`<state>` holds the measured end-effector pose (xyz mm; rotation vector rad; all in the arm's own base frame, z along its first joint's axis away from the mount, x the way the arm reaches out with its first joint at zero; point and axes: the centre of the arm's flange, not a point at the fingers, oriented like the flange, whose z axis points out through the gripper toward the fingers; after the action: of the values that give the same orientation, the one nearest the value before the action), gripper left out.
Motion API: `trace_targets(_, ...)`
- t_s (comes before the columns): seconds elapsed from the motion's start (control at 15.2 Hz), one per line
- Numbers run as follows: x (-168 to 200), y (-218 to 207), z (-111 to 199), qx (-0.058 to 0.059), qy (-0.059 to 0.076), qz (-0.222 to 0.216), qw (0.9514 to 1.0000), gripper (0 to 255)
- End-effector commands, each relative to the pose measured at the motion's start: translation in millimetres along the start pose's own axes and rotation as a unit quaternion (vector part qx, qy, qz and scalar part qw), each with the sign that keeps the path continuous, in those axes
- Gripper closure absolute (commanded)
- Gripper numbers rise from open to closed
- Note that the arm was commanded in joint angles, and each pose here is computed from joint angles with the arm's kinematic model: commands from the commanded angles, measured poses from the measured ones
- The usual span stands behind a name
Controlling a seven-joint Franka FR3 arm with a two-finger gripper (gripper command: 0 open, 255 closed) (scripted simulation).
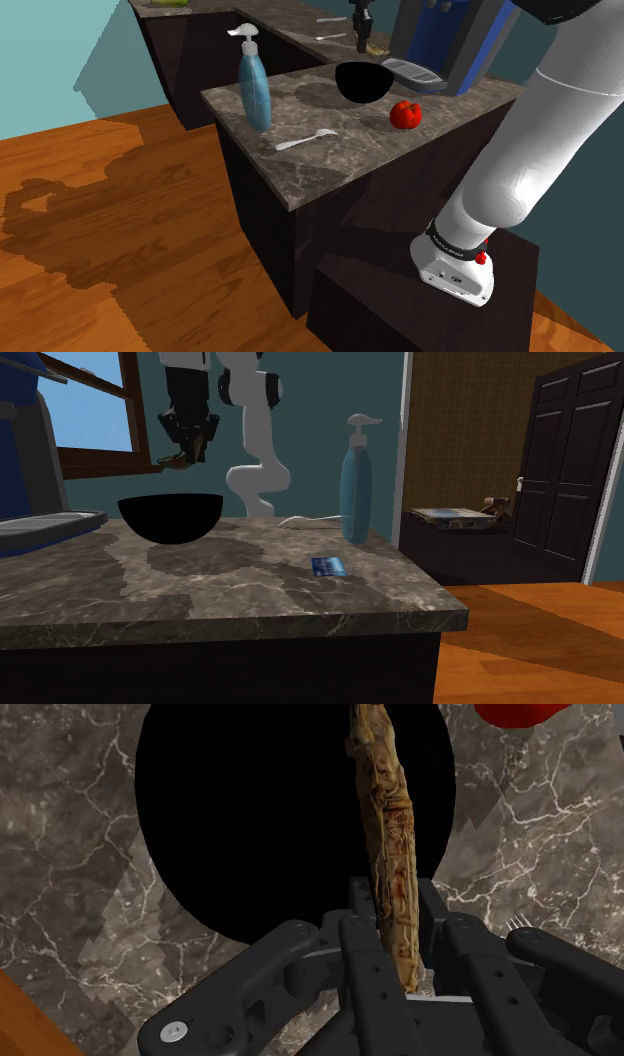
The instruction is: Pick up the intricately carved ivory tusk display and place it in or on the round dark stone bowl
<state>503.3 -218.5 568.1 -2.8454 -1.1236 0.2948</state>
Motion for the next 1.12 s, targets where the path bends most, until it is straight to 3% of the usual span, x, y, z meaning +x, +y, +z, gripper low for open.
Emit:
trace_targets(0.0,-14.0,24.2,-2.3,0.000,0.000,-0.001,1.0000,255)
trace_targets(1.06,-3.8,37.3,73.0,0.000,0.000,-0.001,1.0000,255)
